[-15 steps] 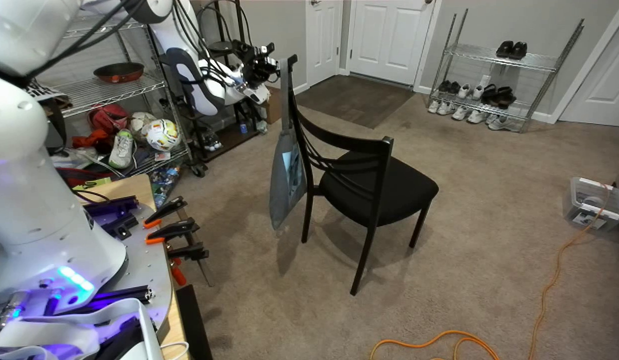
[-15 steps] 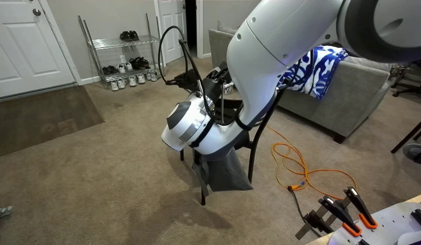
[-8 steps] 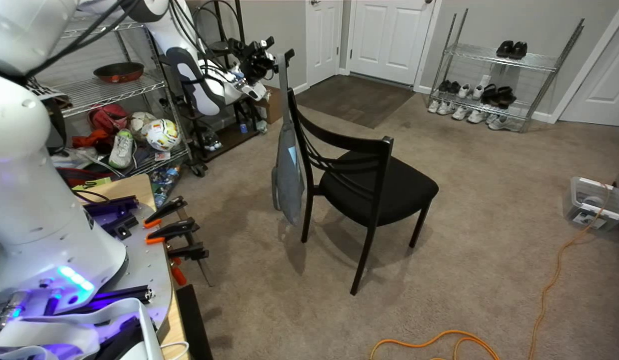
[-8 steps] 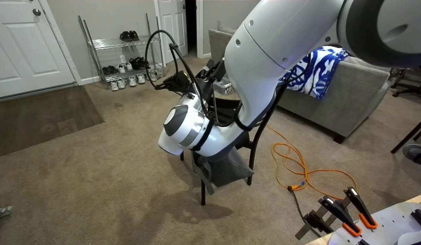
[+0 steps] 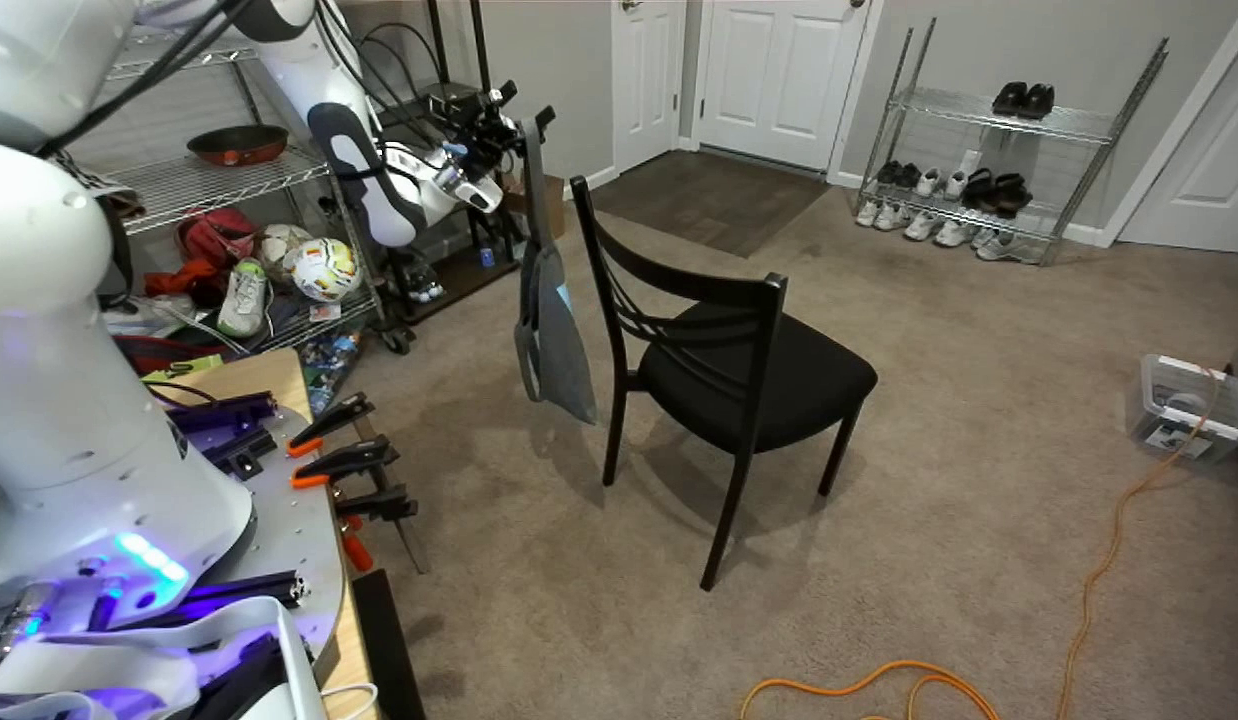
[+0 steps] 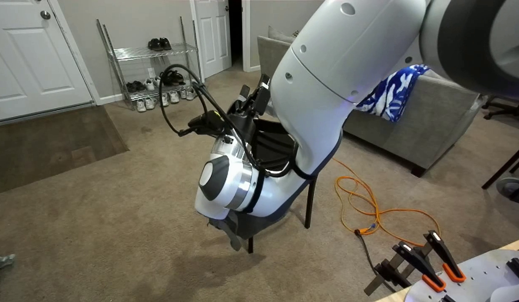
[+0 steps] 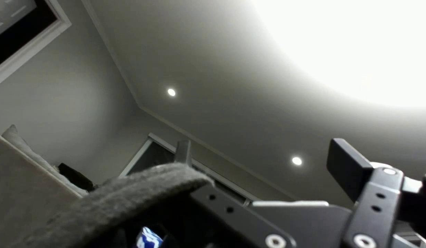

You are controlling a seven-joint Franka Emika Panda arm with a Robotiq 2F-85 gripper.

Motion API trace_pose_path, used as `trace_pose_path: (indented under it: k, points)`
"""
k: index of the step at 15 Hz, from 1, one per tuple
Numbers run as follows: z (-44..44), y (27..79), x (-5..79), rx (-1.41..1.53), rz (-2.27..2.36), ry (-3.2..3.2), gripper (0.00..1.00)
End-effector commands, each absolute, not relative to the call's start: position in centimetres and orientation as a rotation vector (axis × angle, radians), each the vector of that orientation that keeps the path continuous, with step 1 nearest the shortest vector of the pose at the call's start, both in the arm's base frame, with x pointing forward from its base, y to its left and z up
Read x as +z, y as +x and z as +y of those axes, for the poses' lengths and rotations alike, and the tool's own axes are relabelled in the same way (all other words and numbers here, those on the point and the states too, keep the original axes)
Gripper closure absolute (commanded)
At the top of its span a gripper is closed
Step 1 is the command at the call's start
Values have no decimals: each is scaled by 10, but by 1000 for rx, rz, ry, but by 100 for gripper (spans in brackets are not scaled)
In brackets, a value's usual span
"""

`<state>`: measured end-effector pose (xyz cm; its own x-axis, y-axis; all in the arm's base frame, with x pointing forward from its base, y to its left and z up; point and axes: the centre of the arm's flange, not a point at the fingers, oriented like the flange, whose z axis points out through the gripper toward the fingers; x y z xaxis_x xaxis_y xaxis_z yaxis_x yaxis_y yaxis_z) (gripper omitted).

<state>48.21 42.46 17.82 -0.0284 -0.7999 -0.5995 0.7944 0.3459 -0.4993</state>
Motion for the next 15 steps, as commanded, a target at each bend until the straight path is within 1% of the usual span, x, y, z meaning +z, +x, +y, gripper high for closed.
trace_pose_path:
  k: [1, 7, 15]
  points:
    - [406, 451, 184, -1250, 929, -56, 0]
    - [381, 415, 163, -1260, 896, -88, 0]
    - [316, 396, 120, -1292, 1040, -19, 0]
